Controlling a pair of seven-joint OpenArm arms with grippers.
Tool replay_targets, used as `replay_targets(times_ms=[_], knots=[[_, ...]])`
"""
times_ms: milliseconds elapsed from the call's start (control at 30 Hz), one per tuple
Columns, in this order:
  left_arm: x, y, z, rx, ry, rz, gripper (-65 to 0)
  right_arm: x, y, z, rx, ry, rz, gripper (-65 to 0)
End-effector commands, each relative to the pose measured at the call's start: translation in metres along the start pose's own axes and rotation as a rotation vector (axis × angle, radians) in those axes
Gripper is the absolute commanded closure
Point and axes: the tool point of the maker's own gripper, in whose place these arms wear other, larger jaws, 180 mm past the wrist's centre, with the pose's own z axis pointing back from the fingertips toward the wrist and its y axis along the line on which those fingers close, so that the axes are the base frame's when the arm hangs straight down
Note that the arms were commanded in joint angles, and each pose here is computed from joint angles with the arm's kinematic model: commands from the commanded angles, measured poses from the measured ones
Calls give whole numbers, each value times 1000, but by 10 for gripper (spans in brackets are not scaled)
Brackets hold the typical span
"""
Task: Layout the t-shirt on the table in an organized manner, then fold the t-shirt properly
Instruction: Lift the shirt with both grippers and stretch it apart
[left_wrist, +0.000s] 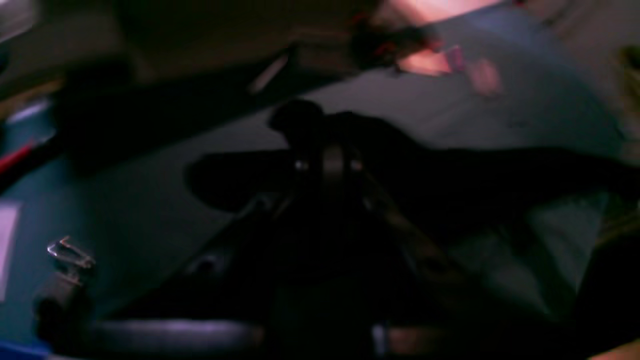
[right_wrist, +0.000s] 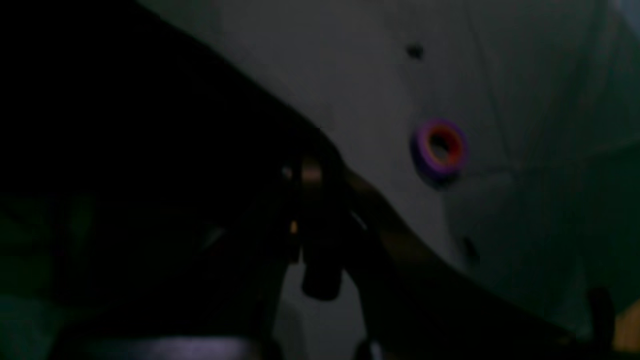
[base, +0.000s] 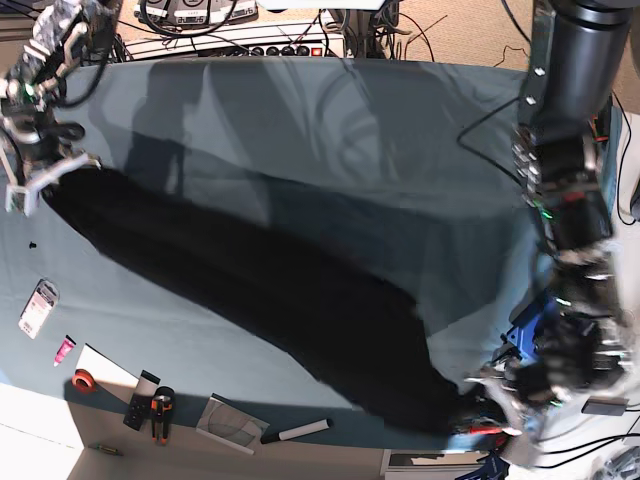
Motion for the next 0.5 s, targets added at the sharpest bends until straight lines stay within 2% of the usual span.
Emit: replay_targets(times_ms=[0,67,133,300,467], knots=[[24,-5,13,-26,-43,-42,0,22,0,1,-1,-68,19,0],[17,-10,24,-79,-24,-32,0,35,14,-3,33,-108,33,0],[14,-12,35,-119,-58,-21,0,48,29,-6,70,-148,48,0],[-19,-8,60,-161,-74,72,0,61,55,-11,122,-172,92,0],[-85,-4,79,-105,50,125,0,53,60,-13,137,-126,97,0]])
